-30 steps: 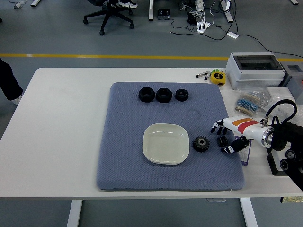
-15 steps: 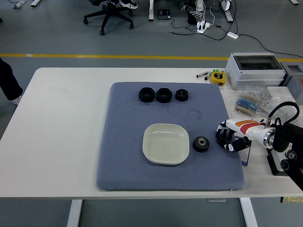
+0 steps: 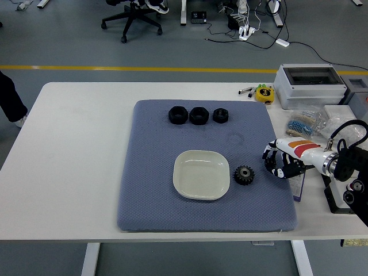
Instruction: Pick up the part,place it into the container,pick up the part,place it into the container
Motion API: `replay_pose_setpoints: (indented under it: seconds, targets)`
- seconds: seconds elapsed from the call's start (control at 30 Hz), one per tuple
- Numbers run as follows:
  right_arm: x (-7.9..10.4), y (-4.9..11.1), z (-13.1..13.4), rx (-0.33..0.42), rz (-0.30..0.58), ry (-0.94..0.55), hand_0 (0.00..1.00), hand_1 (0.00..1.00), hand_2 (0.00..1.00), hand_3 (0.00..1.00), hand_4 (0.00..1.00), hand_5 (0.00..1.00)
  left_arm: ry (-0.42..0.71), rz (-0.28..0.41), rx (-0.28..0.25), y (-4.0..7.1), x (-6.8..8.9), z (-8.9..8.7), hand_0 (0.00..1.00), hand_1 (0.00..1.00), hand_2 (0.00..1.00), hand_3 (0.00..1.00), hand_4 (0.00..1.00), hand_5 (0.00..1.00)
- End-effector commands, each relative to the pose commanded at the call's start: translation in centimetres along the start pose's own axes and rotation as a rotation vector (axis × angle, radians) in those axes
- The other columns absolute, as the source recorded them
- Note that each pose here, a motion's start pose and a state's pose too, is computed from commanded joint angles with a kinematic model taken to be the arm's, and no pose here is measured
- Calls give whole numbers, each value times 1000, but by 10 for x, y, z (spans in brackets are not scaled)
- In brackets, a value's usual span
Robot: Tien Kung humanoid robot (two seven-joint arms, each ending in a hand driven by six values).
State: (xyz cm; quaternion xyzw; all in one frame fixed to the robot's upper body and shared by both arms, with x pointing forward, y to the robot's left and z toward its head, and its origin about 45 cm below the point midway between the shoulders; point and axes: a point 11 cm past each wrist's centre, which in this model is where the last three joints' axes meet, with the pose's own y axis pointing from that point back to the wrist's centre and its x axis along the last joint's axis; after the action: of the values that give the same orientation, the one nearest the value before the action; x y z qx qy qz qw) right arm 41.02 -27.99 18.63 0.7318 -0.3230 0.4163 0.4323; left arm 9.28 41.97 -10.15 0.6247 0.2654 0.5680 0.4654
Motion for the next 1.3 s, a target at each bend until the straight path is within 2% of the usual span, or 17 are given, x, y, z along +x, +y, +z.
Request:
replay_pose_setpoints:
  seconds: [0.27, 0.5, 0.67, 0.7, 0.77, 0.8, 0.97, 1.0, 1.17, 1.2, 1.3]
  targets:
    - [11, 2, -15, 49, 40, -9, 138, 207, 300, 390, 595, 89, 1, 1, -3, 0, 1, 2, 680, 646, 640, 553, 618, 579]
    - [28, 1, -68, 197, 72, 15, 136, 206, 299, 394, 623, 67, -1, 5, -2, 0, 3, 2, 680, 646, 640, 553, 618, 579]
    - [29, -5, -104, 291, 54, 41, 143, 214, 309, 412, 637, 56, -3, 8, -1, 0, 4, 2, 680, 645, 643, 553, 618, 580]
    - [27, -9, -119, 331, 37, 49, 143, 214, 309, 412, 637, 56, -2, 10, -1, 0, 5, 2, 680, 645, 643, 553, 618, 580]
    - [27, -10, -122, 338, 33, 51, 143, 214, 309, 412, 637, 56, -2, 10, -1, 0, 5, 2, 680, 645, 643, 553, 618, 580]
    - [26, -12, -130, 357, 26, 61, 165, 249, 368, 461, 537, 213, -3, 10, -1, 0, 5, 2, 680, 645, 643, 553, 618, 580]
    - [21, -20, -147, 401, 0, 142, 165, 249, 368, 461, 537, 213, -10, 11, -2, 0, 5, 6, 680, 645, 643, 553, 618, 580]
    - [21, -22, -148, 399, -2, 166, 257, 434, 650, 991, 998, 534, -11, 11, -2, 0, 5, 7, 680, 646, 644, 553, 619, 580]
    - [22, -24, -145, 389, 7, 161, 257, 434, 650, 991, 998, 534, -8, 11, -2, 0, 6, 7, 680, 646, 644, 553, 619, 580]
    - [22, -24, -143, 385, 8, 157, 443, 591, 797, 998, 998, 537, -9, 11, -1, 0, 6, 7, 680, 646, 644, 553, 619, 580]
    - [22, -24, -140, 378, 6, 147, 443, 591, 797, 998, 998, 537, -10, 10, -1, 0, 6, 7, 680, 646, 644, 553, 619, 580]
